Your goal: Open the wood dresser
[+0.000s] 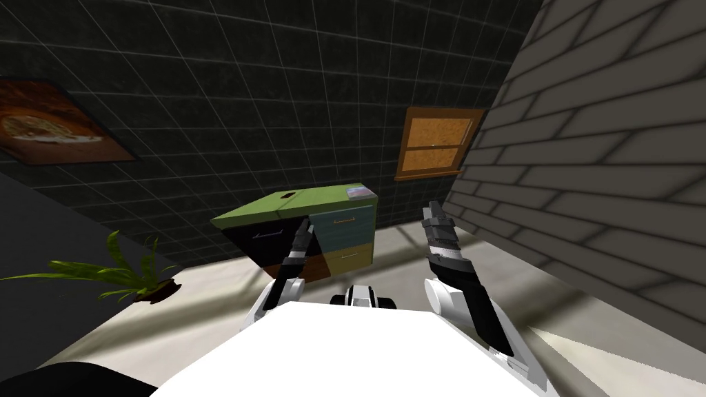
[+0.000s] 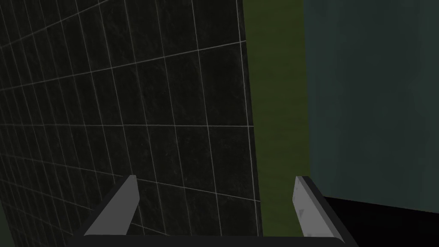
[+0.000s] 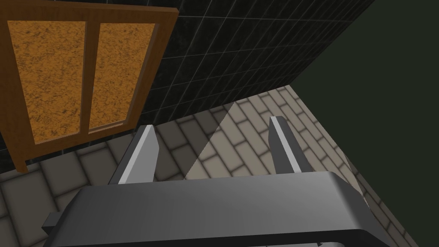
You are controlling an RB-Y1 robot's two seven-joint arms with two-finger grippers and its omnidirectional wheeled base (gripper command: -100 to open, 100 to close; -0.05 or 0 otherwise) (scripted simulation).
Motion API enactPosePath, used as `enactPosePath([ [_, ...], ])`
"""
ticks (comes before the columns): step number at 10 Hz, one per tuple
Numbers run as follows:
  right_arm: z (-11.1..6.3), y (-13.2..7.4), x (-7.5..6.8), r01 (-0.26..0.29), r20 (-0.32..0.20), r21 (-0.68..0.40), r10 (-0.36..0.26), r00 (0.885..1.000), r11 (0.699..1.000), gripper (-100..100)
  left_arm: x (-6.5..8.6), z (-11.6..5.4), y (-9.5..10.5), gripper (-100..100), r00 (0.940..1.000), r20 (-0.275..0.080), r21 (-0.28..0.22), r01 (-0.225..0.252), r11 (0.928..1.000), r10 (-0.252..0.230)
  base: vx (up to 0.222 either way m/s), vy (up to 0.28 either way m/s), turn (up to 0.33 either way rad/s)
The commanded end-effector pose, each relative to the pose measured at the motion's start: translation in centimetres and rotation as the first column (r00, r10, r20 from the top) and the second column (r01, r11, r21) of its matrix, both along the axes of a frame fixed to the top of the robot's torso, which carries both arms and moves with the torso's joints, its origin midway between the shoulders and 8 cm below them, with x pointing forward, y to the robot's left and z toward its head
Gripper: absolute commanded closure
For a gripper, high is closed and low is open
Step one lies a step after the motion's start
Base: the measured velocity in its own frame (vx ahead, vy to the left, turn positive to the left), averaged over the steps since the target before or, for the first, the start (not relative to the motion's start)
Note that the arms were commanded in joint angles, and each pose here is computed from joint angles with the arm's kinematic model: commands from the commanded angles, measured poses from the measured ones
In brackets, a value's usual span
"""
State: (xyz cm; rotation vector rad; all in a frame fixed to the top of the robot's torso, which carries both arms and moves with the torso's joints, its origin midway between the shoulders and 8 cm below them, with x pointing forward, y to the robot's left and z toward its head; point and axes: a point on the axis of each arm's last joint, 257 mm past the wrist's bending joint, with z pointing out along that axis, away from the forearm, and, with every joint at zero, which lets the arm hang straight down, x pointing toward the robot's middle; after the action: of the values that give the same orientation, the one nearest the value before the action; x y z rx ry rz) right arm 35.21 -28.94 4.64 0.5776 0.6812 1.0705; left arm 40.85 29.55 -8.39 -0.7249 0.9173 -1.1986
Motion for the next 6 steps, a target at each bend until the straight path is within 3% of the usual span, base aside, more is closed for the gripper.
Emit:
enactPosePath([
  [1, 0.0, 0.0, 0.0, 0.000, 0.000, 0.000, 0.000, 1.000, 1.000, 0, 0.9, -2.8, 1.2, -100, 0.9973, -0.069, -0.004, -0.022, 0.9997, 0.022, 0.058, -0.127, 0.038],
  [3, 0.0, 0.0, 0.0, 0.000, 0.000, 0.000, 0.000, 1.000, 1.000, 0, 1.6, -5.3, 2.2, -100, 0.9908, -0.128, -0.012, -0.044, 0.9990, 0.042, 0.087, -0.132, 0.032],
  [6, 0.0, 0.0, 0.0, 0.000, 0.000, 0.000, 0.000, 1.000, 1.000, 0, 2.1, -7.9, 3.0, -100, 0.9806, -0.186, -0.034, -0.071, 0.9969, 0.064, 0.067, -0.117, 0.029],
])
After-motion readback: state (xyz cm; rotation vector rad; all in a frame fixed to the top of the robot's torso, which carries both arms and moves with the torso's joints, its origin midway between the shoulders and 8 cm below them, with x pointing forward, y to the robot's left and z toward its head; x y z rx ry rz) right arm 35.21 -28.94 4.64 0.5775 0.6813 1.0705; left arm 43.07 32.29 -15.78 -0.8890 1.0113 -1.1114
